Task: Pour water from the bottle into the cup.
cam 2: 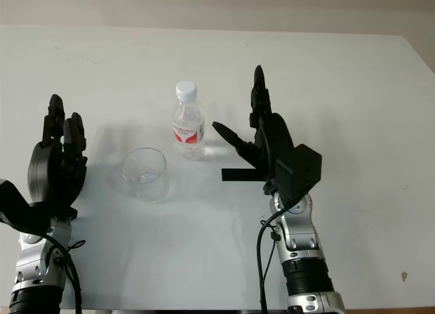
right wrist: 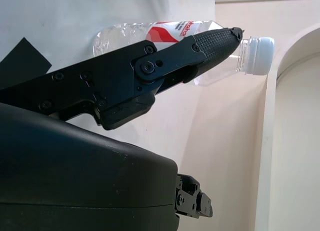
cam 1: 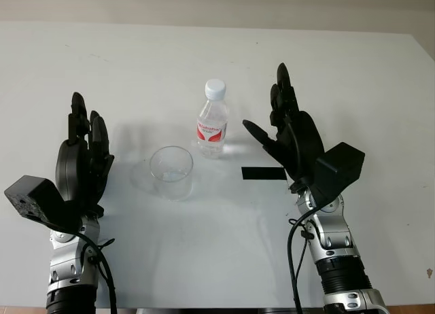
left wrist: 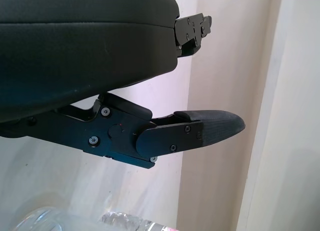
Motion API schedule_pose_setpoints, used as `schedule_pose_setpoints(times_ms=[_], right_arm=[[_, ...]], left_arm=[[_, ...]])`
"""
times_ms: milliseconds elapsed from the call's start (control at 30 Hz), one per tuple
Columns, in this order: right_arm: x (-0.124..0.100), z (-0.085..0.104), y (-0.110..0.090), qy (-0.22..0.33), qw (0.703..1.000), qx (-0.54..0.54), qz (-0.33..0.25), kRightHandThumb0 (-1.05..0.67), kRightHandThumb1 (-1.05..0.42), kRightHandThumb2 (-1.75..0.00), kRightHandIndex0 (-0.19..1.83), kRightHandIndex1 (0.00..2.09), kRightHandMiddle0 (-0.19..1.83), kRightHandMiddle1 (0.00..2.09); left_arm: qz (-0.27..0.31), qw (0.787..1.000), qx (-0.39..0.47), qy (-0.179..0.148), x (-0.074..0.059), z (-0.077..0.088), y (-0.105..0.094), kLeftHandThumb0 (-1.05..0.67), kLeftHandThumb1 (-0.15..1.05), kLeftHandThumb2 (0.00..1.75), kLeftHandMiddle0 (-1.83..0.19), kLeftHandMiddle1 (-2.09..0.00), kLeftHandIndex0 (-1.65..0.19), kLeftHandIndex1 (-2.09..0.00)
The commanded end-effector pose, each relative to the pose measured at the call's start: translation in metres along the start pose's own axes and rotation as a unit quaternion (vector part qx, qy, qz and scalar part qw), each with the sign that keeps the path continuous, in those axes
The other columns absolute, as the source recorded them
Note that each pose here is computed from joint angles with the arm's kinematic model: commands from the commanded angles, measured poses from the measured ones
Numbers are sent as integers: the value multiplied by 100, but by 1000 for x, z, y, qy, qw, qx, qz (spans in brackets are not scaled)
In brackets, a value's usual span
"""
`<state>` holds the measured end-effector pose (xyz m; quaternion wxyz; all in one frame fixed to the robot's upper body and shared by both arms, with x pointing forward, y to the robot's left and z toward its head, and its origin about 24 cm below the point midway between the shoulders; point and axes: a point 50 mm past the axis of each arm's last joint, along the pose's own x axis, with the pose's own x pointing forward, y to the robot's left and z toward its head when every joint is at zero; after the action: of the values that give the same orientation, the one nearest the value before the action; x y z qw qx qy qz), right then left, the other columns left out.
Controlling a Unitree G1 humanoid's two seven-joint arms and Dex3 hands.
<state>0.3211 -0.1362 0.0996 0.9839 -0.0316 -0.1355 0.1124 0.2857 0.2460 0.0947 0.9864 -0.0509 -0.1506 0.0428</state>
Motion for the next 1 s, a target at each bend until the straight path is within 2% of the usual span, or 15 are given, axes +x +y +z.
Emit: schedule_pose_setpoints(times_ms=[0,367,967], right_arm=[[0,-2,-1,0,1000,-7,2,-83,-98,-5,-19,0,-19,0],[7,-10,6,13,999,-14,34,-87,-97,-5,-19,0,-19,0],[50,12,37,-27,992,-59,111,-95,-95,-5,-19,0,-19,0]], left_arm=[[-9,1000,13,-9,3,5,2,-76,105,56,19,-1,19,0],[-6,1000,18,-13,7,7,4,-75,105,54,19,-3,18,-2],[-9,1000,9,-15,10,8,0,-74,105,54,19,-4,18,-3]])
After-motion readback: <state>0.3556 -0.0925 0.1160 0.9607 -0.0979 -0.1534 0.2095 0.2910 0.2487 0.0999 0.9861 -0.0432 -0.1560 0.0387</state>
